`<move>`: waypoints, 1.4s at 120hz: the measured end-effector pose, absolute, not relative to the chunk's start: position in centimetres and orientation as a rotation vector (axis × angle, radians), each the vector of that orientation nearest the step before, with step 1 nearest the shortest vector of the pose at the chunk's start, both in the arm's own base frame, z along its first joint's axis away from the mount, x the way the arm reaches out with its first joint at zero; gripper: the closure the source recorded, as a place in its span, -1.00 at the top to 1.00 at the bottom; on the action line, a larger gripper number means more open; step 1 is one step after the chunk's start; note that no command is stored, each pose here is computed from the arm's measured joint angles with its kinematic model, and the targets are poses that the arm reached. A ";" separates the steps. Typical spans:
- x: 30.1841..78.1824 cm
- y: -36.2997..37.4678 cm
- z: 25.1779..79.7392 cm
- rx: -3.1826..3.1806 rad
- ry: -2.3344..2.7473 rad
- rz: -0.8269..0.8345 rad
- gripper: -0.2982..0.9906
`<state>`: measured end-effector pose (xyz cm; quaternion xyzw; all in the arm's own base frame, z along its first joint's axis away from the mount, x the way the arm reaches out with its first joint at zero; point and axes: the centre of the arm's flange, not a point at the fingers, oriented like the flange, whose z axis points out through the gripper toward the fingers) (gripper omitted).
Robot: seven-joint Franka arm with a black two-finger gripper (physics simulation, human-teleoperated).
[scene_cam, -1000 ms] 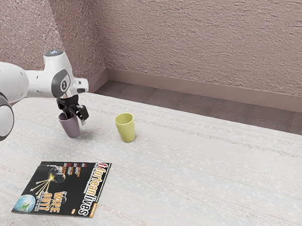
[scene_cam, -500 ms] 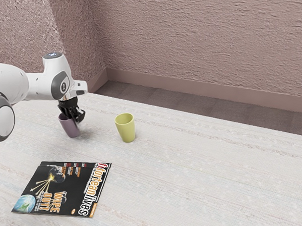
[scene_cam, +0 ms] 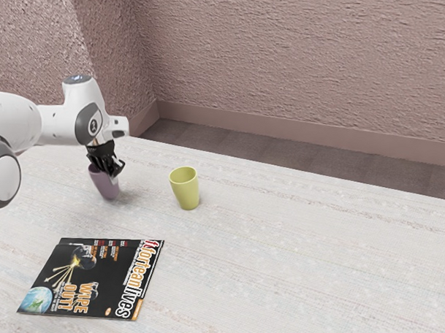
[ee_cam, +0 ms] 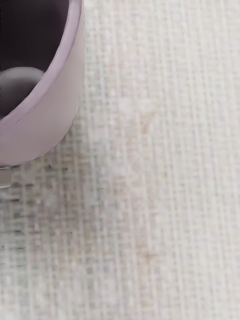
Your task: Place the left cup onto the right cup
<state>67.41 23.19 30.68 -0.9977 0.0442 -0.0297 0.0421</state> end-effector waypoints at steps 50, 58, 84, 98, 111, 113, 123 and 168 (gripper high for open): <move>69.5 14.8 39.9 -3.019 0.287 -0.182 -0.67; 69.9 13.0 41.3 -3.011 0.317 -0.188 -0.67; 70.7 7.1 44.5 -3.002 0.392 -0.190 -0.67; 70.5 4.8 45.4 -2.999 0.403 -0.173 -0.67; 70.4 3.5 45.5 -3.002 0.389 -0.156 -0.67; 70.4 3.4 45.5 -3.003 0.385 -0.154 -0.67; 70.2 2.7 45.5 -3.008 0.362 -0.144 -0.67; 70.2 -0.5 44.9 -3.013 0.297 -0.142 -0.67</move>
